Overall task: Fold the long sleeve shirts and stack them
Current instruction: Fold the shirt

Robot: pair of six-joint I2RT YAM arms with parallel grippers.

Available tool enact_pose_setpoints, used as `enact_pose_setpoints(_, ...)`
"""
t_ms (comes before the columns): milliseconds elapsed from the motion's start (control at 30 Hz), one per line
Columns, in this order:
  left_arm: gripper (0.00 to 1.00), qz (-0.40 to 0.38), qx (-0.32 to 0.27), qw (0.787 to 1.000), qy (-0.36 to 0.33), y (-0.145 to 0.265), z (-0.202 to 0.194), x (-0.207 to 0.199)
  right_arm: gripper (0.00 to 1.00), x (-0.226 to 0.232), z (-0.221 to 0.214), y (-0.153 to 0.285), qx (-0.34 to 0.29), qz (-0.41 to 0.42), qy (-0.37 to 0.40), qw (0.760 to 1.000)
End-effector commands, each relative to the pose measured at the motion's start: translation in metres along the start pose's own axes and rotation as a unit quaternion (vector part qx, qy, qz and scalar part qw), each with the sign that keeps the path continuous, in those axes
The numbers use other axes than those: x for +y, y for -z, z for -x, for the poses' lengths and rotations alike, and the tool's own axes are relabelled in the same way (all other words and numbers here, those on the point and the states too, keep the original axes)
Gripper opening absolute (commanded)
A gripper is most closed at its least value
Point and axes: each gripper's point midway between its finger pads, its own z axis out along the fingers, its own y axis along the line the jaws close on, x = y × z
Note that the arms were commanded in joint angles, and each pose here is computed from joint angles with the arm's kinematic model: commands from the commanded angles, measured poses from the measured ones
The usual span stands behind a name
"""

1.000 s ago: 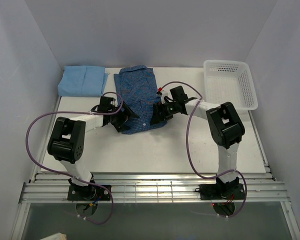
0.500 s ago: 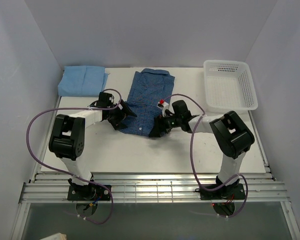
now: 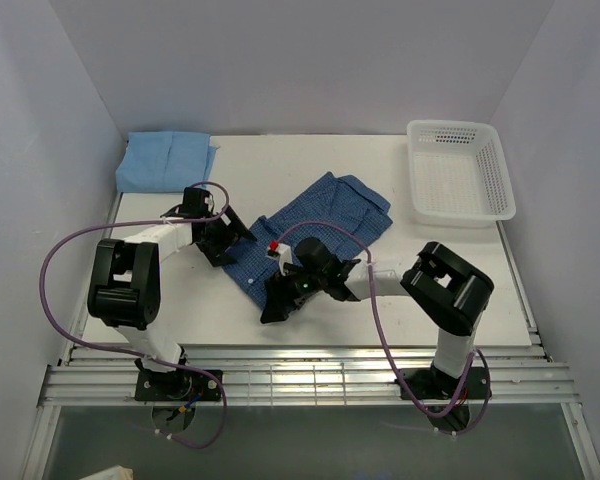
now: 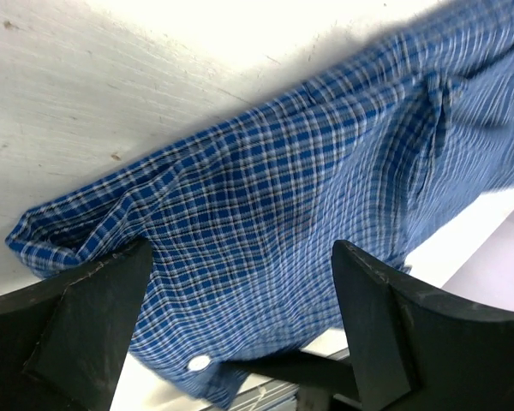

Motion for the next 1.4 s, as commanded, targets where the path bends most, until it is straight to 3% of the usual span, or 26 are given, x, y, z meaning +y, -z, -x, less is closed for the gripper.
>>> enact_pose_setpoints(0, 0.98, 0.090, -0.036, 0.995, -0.015, -0.011, 0.017, 0.045, 0.90, -0.007, -0.050, -0.018, 0.083, -0.046, -0.068, 0.993)
enact_pose_setpoints(167, 0.98, 0.082, -0.039, 0.996, -0.009, -0.019, 0.024, 0.041, 0.90, -0.008, -0.031, -0.031, 0.059, -0.084, -0.085, 0.991)
enact_pose_setpoints(267, 0.98, 0.067, -0.050, 0.996, -0.013, -0.020, 0.034, 0.030, 0.90, -0.004, -0.003, -0.020, 0.011, -0.107, -0.067, 0.992)
enact_pose_setpoints(467, 0.98, -0.035, -0.045, 0.997, -0.043, -0.004, 0.048, -0.029, 0.90, 0.044, 0.079, 0.015, -0.071, -0.083, 0.017, 0.994)
enact_pose_setpoints(667, 0.98, -0.086, -0.056, 0.994, -0.042, 0.043, 0.031, -0.051, 0.90, 0.039, 0.113, 0.072, -0.113, -0.088, 0.023, 0.989)
enact_pose_setpoints(1000, 0.98, -0.054, -0.048, 0.997, 0.017, 0.081, -0.037, 0.002, 0.90, -0.031, 0.131, 0.154, -0.153, -0.181, 0.003, 0.971)
enact_pose_setpoints(1200, 0.98, -0.033, -0.014, 0.998, 0.053, 0.061, -0.066, 0.035, 0.90, -0.055, 0.132, 0.169, -0.154, -0.200, -0.016, 0.968)
enact_pose_setpoints(1367, 0.98, -0.075, 0.002, 0.995, 0.060, 0.041, -0.072, 0.032, 0.90, -0.060, 0.127, 0.165, -0.132, -0.200, -0.024, 0.971)
